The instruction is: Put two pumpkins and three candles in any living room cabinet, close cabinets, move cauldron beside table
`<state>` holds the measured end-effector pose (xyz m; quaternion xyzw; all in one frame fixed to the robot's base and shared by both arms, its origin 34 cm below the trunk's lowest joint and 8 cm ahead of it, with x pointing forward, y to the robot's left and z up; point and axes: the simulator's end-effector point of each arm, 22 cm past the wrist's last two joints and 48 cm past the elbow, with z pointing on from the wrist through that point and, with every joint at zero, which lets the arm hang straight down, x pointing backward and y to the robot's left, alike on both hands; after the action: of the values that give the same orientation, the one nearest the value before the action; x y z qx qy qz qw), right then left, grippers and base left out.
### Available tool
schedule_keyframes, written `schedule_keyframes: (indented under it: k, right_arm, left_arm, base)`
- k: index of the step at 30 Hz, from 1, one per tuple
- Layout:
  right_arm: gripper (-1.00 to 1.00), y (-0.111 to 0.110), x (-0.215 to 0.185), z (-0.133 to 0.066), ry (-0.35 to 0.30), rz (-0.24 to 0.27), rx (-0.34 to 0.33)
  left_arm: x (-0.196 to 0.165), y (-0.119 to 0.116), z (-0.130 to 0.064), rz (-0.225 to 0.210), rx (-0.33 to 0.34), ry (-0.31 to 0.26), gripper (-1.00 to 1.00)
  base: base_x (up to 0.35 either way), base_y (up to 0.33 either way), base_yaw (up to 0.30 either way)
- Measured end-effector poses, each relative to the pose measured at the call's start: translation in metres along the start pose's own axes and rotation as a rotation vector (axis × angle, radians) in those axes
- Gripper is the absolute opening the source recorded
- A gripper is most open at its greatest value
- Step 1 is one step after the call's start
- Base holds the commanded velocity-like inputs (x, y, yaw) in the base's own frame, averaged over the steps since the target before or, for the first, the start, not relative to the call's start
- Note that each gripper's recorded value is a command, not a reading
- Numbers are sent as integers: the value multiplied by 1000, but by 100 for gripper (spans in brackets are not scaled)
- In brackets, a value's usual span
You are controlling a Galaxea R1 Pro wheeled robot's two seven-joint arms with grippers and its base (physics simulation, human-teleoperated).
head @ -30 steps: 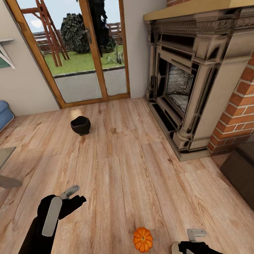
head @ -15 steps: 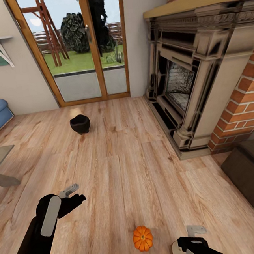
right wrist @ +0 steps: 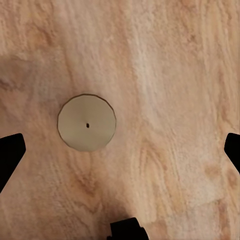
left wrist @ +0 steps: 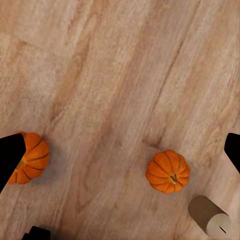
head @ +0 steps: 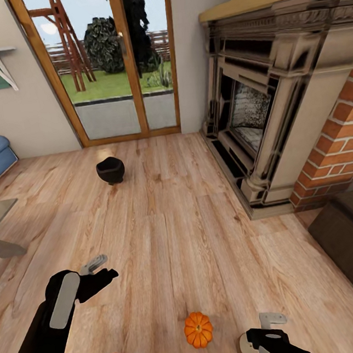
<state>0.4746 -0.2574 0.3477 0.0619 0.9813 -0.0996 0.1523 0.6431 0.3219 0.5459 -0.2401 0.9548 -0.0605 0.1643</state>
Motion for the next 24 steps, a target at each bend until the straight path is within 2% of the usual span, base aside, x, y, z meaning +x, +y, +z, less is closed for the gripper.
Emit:
schedule_keyframes:
  k: [24]
  right_arm:
    - [100, 8, 22, 43, 0, 0, -2]
  left_arm:
    - [20, 15, 42, 2, -2, -2, 100]
  base:
    - [0, 0, 0]
